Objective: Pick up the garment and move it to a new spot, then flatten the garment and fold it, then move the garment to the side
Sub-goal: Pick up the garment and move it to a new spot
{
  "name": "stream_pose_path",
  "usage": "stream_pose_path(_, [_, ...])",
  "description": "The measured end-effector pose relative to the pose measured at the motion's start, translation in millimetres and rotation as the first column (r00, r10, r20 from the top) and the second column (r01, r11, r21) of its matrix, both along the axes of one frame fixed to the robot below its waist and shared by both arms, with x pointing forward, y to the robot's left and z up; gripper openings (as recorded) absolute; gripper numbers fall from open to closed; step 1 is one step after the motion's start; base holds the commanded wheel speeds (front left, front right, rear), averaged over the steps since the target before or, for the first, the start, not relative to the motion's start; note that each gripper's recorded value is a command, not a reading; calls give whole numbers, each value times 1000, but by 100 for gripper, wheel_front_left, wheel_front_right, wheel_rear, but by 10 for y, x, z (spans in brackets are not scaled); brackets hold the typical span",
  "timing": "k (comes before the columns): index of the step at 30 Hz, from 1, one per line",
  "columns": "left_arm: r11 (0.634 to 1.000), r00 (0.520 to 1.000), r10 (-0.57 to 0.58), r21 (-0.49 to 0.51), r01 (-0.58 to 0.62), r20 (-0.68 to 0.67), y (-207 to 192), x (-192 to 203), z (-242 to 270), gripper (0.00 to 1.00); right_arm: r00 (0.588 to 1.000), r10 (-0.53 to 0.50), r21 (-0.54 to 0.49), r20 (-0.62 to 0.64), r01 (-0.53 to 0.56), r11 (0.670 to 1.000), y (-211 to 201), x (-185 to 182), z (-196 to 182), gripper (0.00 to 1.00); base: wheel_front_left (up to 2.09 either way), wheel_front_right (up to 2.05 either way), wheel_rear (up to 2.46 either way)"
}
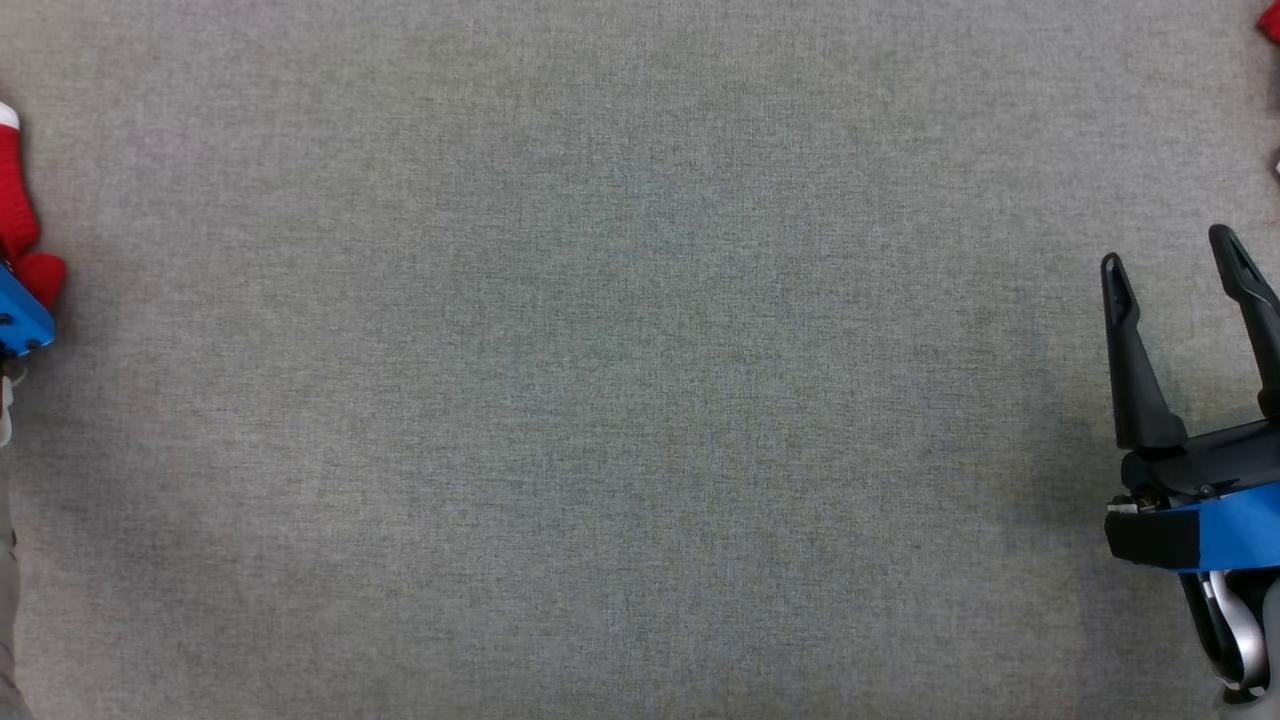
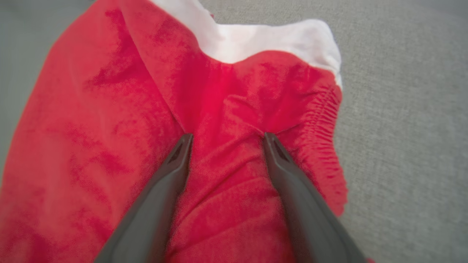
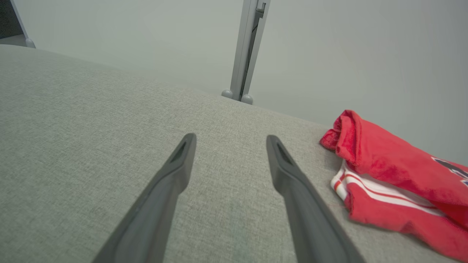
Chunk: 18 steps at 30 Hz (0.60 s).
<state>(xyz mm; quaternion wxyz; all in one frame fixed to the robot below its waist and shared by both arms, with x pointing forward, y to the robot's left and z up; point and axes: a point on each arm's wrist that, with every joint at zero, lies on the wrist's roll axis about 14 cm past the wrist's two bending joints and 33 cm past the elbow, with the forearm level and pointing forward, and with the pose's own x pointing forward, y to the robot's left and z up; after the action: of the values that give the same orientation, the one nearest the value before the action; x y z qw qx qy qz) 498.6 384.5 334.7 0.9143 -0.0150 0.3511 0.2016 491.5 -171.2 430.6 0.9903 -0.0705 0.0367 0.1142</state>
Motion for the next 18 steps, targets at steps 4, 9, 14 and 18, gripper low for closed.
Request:
stream_pose_path(4, [999, 999, 9, -38, -10, -41, -43, -66, -46, 81, 1000, 10, 2, 1, -10, 1000, 34, -1, 21, 100, 0, 0, 0])
stream_pose_path(9, [999, 1000, -5, -48, 4, -25, -92, -84, -15, 0, 1000, 14, 6, 4, -14, 1000, 44, -15, 61, 100, 0, 0, 0])
stream_pose_path(14, [1000, 998, -24, -15, 25, 64, -72, -39, 204, 0, 1000, 7, 26, 28, -8, 1000, 54, -58, 174, 100, 0, 0, 0])
stream_pose_path(18, [997, 973, -63, 57, 51, 224, -21, 143, 661, 0, 998, 2, 52, 57, -5, 999, 76, -112, 295, 100, 0, 0, 0])
